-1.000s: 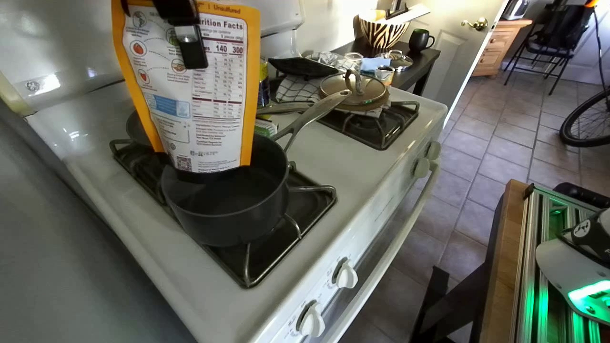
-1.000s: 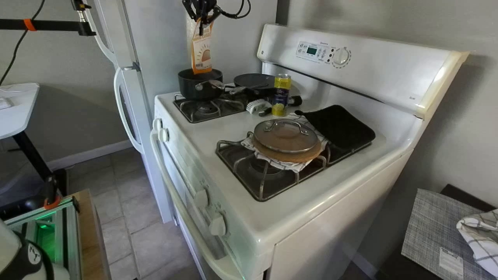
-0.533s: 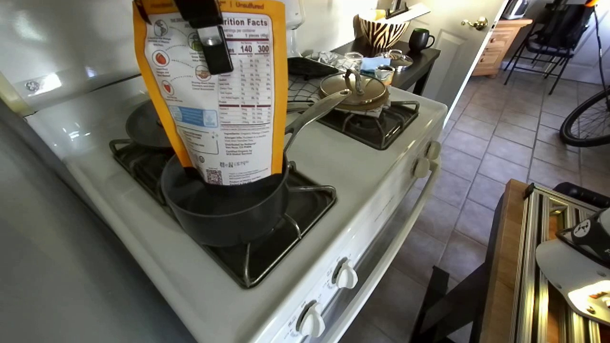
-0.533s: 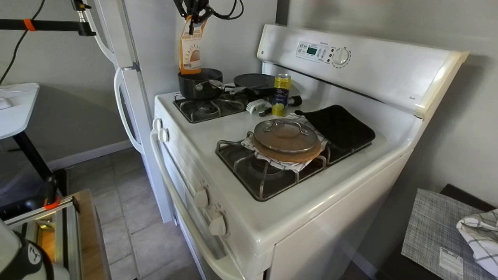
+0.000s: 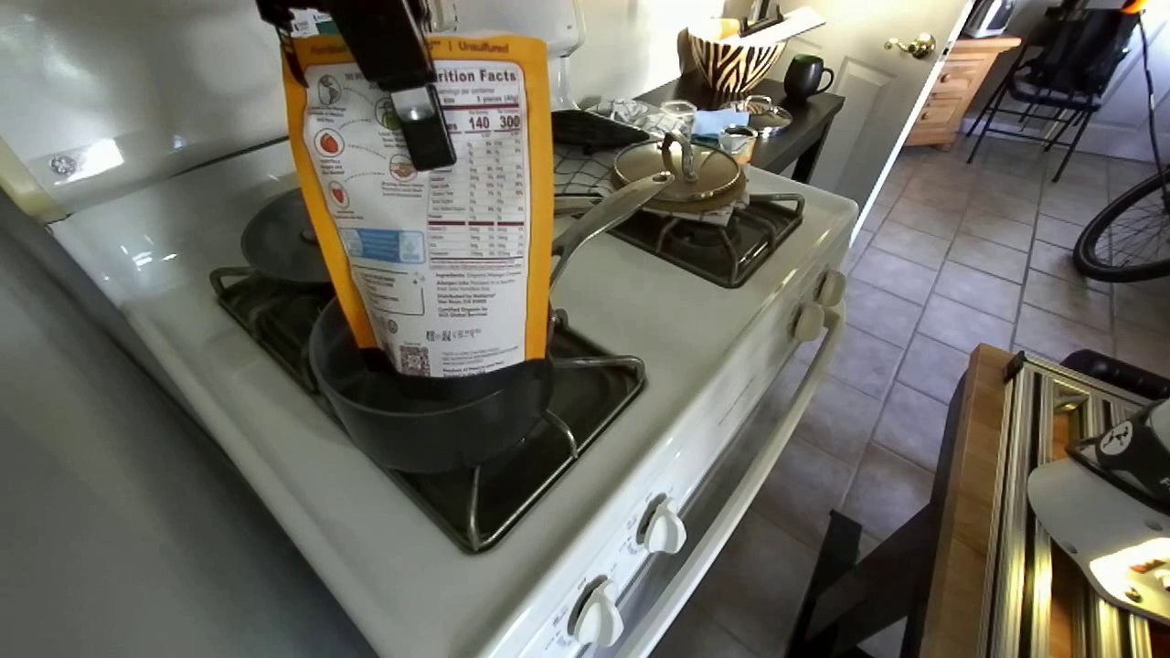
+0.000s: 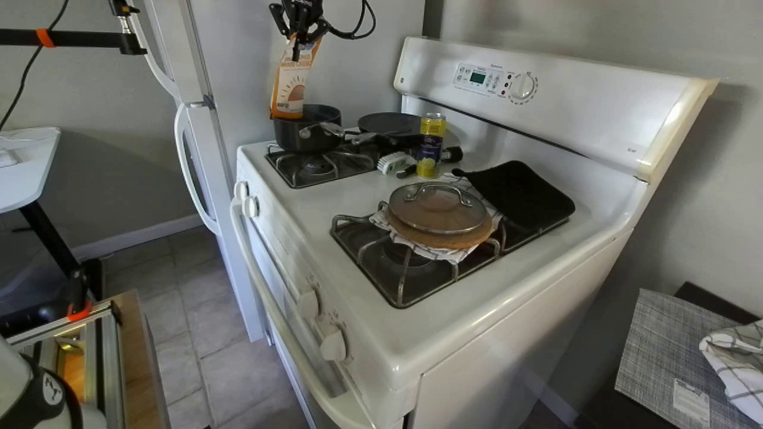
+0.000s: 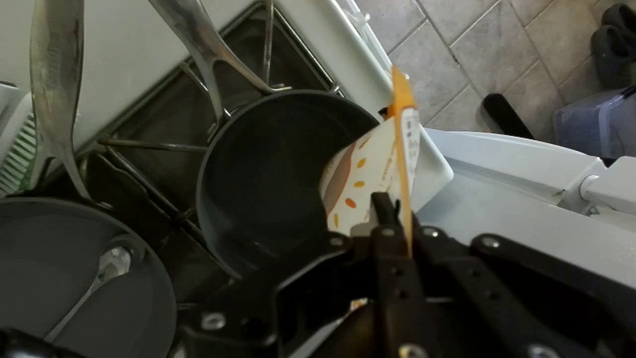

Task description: Pick up the white and orange object from the gray pan and put it in the gray pot

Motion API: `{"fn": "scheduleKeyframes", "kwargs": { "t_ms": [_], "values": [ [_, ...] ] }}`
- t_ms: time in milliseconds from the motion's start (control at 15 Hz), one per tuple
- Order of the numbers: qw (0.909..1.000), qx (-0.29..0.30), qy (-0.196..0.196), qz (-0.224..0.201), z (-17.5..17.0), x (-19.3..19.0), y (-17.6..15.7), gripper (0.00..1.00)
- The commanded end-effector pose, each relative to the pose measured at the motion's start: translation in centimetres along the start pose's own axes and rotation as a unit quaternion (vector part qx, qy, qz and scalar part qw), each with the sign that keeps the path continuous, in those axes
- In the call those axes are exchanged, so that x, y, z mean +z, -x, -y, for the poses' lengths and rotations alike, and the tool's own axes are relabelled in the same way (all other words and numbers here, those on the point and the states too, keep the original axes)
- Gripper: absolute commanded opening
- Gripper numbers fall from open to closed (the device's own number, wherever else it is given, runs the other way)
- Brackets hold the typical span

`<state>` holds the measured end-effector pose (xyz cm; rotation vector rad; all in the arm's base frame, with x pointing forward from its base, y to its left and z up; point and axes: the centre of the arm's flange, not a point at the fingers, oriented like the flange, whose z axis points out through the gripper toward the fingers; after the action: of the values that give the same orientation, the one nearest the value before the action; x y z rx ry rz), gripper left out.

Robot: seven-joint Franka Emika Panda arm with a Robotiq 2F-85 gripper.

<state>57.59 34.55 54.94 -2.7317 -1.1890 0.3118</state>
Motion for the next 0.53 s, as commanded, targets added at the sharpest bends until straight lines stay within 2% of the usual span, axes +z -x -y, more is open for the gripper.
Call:
{"fn": "scheduleKeyframes", "kwargs": {
  "t_ms": [0,467],
  "values": [
    [0.9998,0.018,0.005,0.011,-0.5,0.5,-0.4,0.00],
    [0.9972,0.068,0.029,-0.008,-2.1,-0.6,0.7,0.00]
  ]
}}
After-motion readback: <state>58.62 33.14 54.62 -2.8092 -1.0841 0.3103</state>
